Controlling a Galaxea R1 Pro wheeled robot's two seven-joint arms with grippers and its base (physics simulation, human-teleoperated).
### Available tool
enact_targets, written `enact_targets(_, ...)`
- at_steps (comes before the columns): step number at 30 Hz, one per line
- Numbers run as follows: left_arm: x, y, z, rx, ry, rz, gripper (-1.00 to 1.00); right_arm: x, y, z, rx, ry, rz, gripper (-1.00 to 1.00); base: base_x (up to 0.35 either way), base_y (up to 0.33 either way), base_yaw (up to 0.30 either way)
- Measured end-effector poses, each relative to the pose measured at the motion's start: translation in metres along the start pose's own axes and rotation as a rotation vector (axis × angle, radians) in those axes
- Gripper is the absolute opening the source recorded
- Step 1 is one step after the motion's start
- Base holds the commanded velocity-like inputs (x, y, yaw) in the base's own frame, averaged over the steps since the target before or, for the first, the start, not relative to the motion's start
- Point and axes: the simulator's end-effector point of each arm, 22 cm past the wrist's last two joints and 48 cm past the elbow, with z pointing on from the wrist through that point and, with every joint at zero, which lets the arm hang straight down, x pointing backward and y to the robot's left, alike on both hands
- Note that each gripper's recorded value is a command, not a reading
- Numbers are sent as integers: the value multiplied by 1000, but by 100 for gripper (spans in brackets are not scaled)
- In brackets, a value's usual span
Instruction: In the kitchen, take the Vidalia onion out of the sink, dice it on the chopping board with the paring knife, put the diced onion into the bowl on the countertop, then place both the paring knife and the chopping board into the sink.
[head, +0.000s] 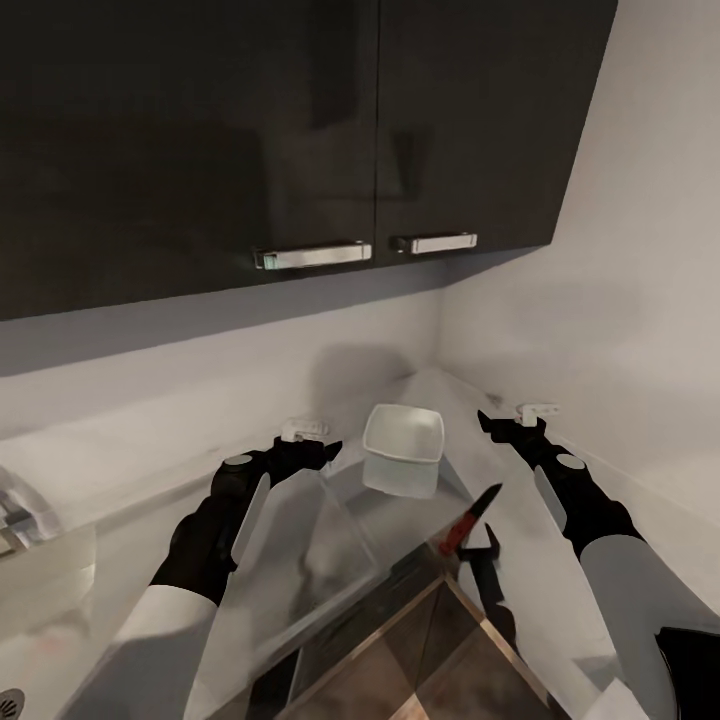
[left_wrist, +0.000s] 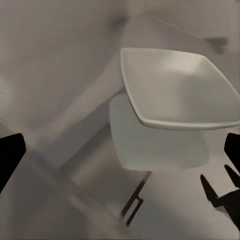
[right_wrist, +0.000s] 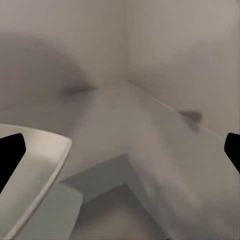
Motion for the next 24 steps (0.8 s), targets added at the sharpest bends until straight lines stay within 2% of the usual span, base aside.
enact_targets(12,0,0,0,0,0,0,100,0,0,0,0,0,0,100,14,1,-109)
enact_targets(20,0,0,0,0,0,0,100,0,0,0,0,0,0,100,213,-22,-9)
enact_targets(24,0,0,0,0,0,0,100,0,0,0,0,0,0,100,71,-17,-1)
